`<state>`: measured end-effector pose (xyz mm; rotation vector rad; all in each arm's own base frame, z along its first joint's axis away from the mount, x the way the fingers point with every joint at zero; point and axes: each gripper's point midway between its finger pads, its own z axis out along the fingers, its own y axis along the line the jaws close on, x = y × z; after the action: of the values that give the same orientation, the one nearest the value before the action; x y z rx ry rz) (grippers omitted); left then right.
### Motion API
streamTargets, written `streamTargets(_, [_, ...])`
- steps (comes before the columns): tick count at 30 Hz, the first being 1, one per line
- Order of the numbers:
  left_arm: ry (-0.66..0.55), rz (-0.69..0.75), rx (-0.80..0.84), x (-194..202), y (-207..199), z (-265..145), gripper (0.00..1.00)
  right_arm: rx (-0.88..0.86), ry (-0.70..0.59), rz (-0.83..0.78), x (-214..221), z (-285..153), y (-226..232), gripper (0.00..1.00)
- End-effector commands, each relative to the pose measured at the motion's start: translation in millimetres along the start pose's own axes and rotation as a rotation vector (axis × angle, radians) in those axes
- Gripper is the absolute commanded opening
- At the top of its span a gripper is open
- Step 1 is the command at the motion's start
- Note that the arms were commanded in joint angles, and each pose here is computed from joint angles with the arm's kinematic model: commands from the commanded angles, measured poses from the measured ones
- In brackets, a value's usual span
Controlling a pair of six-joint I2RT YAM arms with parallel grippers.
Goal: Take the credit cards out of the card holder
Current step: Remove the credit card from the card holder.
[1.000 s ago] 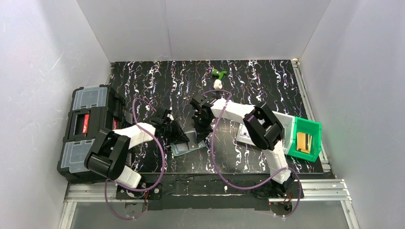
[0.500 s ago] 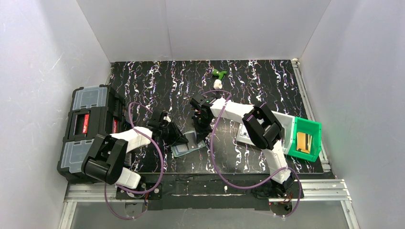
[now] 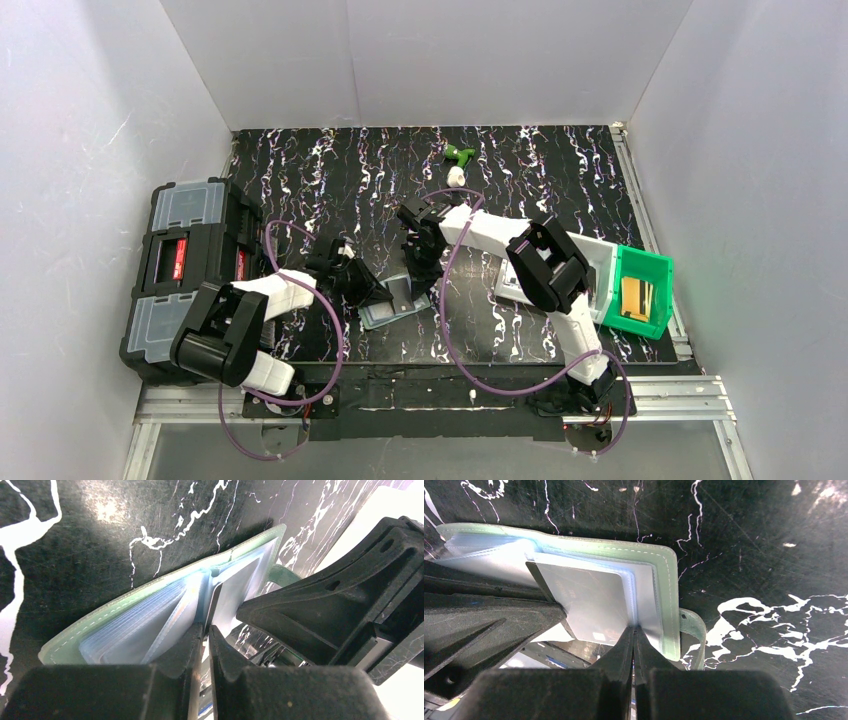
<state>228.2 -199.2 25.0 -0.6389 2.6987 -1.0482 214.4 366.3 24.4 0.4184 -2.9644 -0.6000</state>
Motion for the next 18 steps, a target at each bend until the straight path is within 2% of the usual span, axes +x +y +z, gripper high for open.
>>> streamTargets(1, [0.009,-0.011,0.033,3.1,-1.7,-3.6,0.10,0.064,0.031,0.008,2.9,23.9,-15.4,0.01])
streamTargets(7, [0.008,-0.036,0.061,2.9,-0.9,-3.6,0.13,0.065,0.033,0.009,2.5,24.0,-15.3,0.01])
streamTargets(18, [0.003,-0.059,0.083,1.7,1.0,-4.7,0.09,0.068,0.036,0.010,2.5,24.5,-15.7,0.01])
